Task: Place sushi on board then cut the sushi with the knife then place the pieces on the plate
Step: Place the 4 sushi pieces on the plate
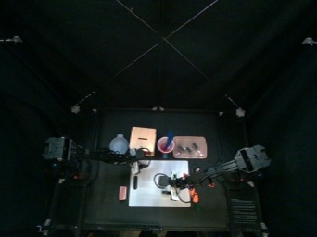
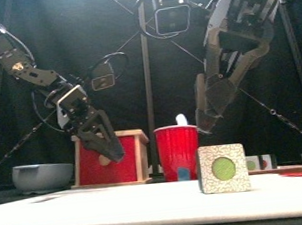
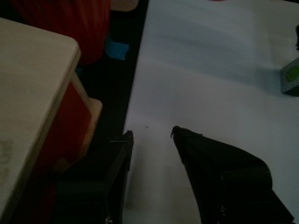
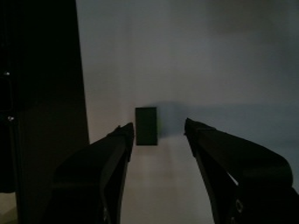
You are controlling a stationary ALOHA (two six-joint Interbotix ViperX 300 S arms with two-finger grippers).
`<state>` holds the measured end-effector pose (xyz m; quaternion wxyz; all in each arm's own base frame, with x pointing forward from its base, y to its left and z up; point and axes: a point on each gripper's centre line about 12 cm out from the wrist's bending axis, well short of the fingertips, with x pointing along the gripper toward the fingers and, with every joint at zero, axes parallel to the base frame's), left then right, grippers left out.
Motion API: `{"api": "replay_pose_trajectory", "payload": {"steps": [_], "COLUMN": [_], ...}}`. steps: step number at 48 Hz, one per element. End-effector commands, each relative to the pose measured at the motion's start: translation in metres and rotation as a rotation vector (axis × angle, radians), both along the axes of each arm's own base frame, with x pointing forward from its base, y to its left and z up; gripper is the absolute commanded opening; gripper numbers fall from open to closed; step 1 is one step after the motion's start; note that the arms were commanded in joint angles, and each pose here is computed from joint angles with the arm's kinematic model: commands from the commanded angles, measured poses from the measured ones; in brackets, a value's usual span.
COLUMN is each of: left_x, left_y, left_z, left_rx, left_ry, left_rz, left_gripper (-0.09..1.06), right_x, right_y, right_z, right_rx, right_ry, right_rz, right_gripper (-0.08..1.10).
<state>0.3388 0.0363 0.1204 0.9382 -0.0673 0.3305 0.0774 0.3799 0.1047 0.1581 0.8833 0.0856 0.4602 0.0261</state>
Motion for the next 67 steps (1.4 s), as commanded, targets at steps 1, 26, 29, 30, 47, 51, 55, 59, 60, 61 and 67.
{"api": "replay_pose_trajectory", "payload": {"steps": [1,26,29,30,47,51,55,59,60,61,67], "left_x": [0.006,0.005,0.006,0.006,0.005,0.005,0.005,0.005,0.005,0.005,0.005], "left_y": [0.003,0.003,0.003,0.003,0.003,0.003,0.003,0.003,0.003,0.003,0.003], "left_z": [0.008,0.007,0.007,0.008,0.007,0.007,0.007,0.007,0.007,0.007,0.006], "left_rx": [0.005,0.006,0.006,0.006,0.006,0.006,0.006,0.006,0.006,0.006,0.006], "left_ry": [-0.027,-0.024,-0.026,-0.027,-0.023,-0.026,-0.023,-0.026,-0.023,-0.024,-0.022], "left_rz": [0.004,0.003,0.003,0.003,0.003,0.003,0.003,0.003,0.003,0.003,0.003], "left_gripper": [0.8,0.8,0.8,0.8,0.8,0.8,0.8,0.8,0.8,0.8,0.8], "right_x": [0.008,0.019,0.018,0.018,0.003,-0.011,-0.027,-0.045,-0.05,-0.058,-0.09], "right_y": [0.006,0.006,0.006,0.005,-0.037,-0.056,-0.077,-0.099,-0.105,-0.114,-0.149], "right_z": [0.011,-0.029,-0.031,-0.032,-0.009,0.003,0.017,0.028,0.03,0.031,0.032], "right_rx": [0.015,-0.003,-0.001,-0.001,0.041,0.054,0.07,0.076,0.077,0.076,0.061], "right_ry": [-0.031,0.058,0.065,0.068,0.038,0.022,0.002,-0.006,-0.006,0.002,0.043], "right_rz": [0.003,-0.01,-0.013,-0.016,-0.136,-0.187,-0.248,-0.315,-0.333,-0.361,-0.479], "right_gripper": [0.85,0.82,0.76,0.74,0.54,0.54,0.54,0.54,0.54,0.54,0.54]}}
